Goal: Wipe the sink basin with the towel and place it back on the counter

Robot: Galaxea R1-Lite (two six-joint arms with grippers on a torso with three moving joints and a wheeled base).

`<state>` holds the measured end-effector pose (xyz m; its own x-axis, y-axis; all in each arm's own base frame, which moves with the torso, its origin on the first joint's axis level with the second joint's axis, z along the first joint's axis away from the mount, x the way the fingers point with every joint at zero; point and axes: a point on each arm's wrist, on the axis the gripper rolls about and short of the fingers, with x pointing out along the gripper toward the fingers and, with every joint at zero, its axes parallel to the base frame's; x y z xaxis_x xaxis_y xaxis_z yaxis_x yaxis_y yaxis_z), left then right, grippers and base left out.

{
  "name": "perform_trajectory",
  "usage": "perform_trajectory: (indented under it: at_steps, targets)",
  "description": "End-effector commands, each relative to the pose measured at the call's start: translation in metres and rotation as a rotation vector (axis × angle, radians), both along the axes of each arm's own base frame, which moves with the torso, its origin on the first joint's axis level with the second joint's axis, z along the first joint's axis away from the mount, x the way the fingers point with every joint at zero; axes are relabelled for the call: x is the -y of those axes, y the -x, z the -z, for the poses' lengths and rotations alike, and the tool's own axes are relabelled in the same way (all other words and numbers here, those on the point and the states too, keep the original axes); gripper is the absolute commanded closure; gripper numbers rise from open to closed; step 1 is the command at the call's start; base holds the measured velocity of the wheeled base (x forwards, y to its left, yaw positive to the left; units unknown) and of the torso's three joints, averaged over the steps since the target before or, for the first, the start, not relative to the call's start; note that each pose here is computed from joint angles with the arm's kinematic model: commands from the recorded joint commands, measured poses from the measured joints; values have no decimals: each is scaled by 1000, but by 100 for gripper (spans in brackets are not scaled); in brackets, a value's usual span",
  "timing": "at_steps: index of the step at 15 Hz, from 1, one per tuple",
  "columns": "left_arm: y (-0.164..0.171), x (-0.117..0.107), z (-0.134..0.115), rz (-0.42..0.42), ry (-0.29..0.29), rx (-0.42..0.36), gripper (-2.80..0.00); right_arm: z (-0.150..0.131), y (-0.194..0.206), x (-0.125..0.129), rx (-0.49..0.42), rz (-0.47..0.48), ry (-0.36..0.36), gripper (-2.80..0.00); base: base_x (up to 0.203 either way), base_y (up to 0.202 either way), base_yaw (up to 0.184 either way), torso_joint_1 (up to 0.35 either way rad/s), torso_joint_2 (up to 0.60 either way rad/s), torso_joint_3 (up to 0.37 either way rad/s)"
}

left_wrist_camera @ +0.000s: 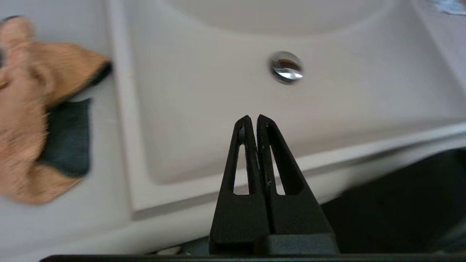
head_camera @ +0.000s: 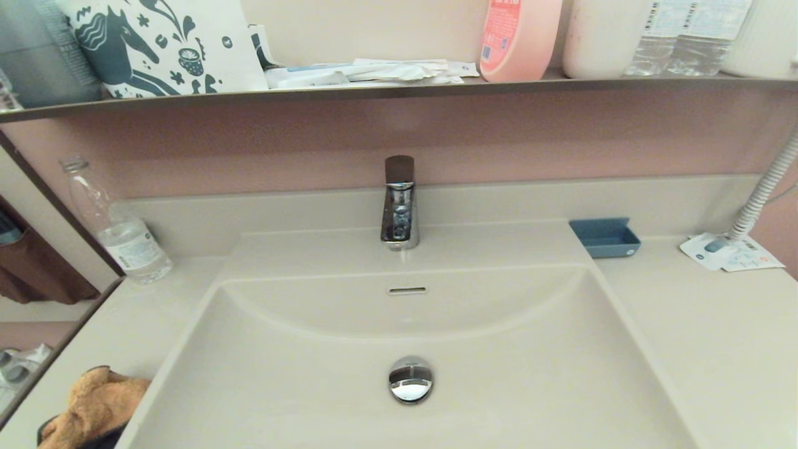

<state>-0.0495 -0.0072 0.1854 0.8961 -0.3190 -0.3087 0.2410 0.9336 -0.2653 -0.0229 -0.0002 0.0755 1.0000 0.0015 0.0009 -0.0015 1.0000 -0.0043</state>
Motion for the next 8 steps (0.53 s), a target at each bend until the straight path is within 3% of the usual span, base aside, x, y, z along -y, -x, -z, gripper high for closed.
perform_trajectory:
  at_steps: [1,5,8]
  targets:
    - [13,-1,20,-26,-9,66,0,0,0,0,-1,0,0,0,0,0,0,0,0,0]
    - [-4,-5,39,-205,-79,270,0,0,0,0,-1,0,0,0,0,0,0,0,0,0]
    - [-3,-6,58,-250,-147,351,0,0,0,0,-1,0,0,0,0,0,0,0,0,0]
